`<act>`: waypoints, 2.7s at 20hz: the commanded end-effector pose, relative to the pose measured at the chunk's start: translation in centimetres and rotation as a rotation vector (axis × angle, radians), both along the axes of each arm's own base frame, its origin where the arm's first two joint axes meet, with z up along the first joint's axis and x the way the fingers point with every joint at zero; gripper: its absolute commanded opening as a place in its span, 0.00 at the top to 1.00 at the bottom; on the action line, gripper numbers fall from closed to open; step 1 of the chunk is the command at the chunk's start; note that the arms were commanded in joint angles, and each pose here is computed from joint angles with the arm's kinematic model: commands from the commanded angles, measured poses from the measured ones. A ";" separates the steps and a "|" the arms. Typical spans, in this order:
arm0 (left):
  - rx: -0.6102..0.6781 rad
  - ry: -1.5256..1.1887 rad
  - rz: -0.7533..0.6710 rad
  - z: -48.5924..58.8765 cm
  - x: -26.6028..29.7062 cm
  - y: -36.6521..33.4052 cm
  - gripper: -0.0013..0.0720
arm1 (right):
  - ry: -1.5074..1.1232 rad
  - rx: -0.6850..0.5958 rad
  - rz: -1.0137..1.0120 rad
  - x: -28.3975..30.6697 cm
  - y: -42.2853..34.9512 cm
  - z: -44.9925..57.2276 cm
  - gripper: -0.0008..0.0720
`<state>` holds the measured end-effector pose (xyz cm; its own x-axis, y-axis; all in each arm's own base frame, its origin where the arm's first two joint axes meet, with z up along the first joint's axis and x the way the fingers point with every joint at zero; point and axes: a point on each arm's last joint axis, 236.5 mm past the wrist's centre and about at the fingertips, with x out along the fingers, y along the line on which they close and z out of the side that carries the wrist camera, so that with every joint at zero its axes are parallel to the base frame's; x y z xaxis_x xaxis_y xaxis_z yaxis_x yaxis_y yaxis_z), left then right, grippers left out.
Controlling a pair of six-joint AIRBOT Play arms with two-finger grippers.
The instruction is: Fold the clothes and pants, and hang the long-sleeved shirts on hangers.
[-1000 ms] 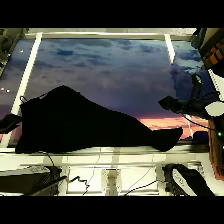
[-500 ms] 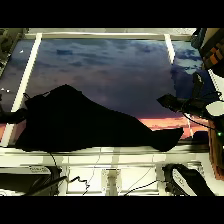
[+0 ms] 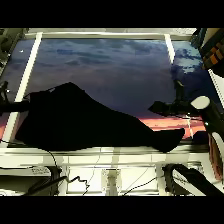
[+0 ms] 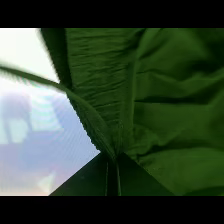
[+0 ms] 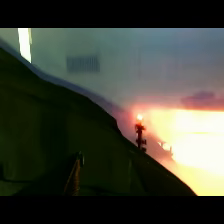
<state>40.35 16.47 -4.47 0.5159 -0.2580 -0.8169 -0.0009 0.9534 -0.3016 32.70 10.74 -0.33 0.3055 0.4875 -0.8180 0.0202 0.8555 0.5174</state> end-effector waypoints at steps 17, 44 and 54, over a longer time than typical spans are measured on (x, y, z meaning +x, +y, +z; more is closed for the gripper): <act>0.071 -0.136 -0.104 10.4 -0.9 -2.9 0.96 | -0.069 0.077 0.515 11.4 24.2 -6.3 0.34; 0.046 -0.110 -0.115 9.6 -1.5 -3.5 0.96 | -0.047 -0.116 0.720 9.3 26.6 -11.6 0.98; 0.036 -0.108 -0.096 9.8 -1.5 -3.5 0.96 | -0.300 -0.241 0.710 15.1 26.1 -5.1 0.98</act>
<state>38.86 12.95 5.31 0.5745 -0.2826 -0.7681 0.1240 0.9577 -0.2596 45.79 36.79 -7.81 0.1296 0.4681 -0.8741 -0.6585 0.6997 0.2771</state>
